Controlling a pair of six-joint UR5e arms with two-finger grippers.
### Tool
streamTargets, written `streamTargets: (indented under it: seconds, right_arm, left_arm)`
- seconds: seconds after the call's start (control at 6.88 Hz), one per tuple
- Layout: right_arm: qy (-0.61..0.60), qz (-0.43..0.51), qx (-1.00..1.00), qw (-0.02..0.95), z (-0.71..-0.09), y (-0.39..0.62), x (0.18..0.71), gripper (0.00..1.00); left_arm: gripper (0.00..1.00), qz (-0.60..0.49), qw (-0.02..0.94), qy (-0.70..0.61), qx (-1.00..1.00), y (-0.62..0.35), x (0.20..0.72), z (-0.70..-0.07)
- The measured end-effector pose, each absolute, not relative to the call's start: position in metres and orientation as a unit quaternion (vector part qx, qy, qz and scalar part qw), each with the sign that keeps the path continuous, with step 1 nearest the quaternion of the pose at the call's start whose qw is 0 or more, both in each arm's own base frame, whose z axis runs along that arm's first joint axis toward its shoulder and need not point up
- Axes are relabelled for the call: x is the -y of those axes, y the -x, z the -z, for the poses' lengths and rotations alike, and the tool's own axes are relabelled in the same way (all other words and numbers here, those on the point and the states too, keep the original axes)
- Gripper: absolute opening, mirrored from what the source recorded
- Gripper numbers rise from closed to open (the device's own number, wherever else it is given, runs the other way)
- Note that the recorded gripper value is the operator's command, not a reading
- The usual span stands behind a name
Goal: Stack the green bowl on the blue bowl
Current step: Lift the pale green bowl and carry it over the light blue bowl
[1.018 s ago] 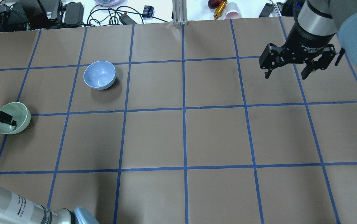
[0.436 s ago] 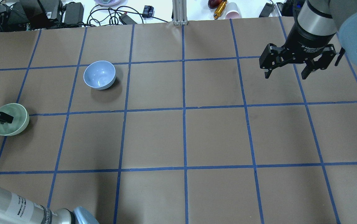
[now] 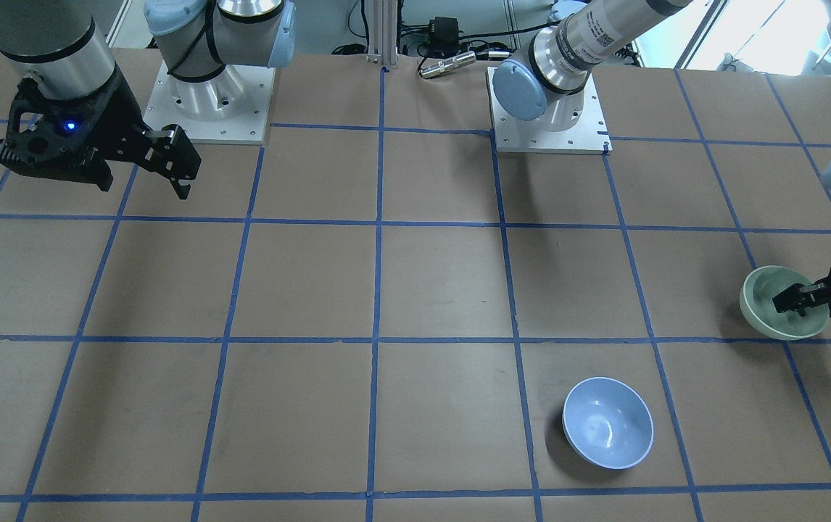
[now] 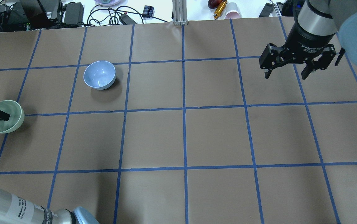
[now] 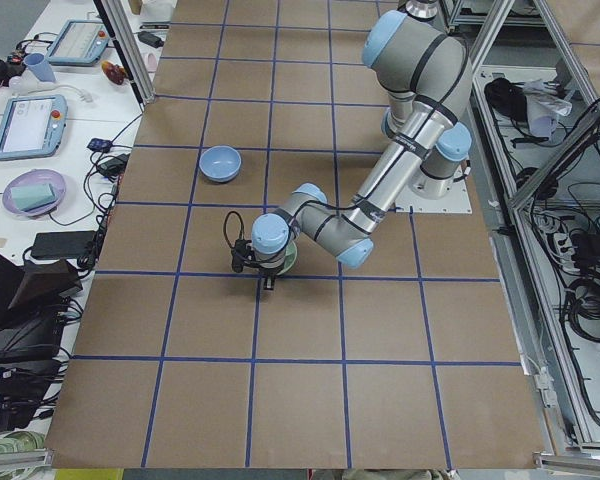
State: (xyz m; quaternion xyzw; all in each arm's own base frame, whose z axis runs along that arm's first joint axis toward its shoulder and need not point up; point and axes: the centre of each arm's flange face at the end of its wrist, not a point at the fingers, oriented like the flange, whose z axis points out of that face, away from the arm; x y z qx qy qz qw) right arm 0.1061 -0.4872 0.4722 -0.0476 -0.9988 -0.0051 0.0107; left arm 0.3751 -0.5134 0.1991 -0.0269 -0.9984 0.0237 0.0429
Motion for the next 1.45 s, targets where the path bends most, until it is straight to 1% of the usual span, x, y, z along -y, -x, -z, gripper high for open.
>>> streamTargets:
  seconds: [0.44,0.73,1.16,1.45]
  right_arm:
    - [0.048,0.005,0.999,0.011,-0.472,-0.106,0.487,1.00]
    - [0.048,0.005,0.999,0.011,-0.472,-0.106,0.487,1.00]
    - [0.048,0.005,0.999,0.011,-0.472,-0.106,0.487,1.00]
    - [0.048,0.005,0.999,0.011,-0.472,-0.106,0.487,1.00]
  left_arm:
    - [0.07,-0.024,0.062,0.027,0.997,-0.376,0.522,-0.248]
    - [0.05,-0.031,0.078,0.028,0.996,-0.357,0.531,-0.285]
    - [0.05,-0.034,0.079,0.031,0.996,-0.279,0.567,-0.317]
    - [0.05,-0.028,0.082,0.016,0.996,-0.218,0.592,-0.321]
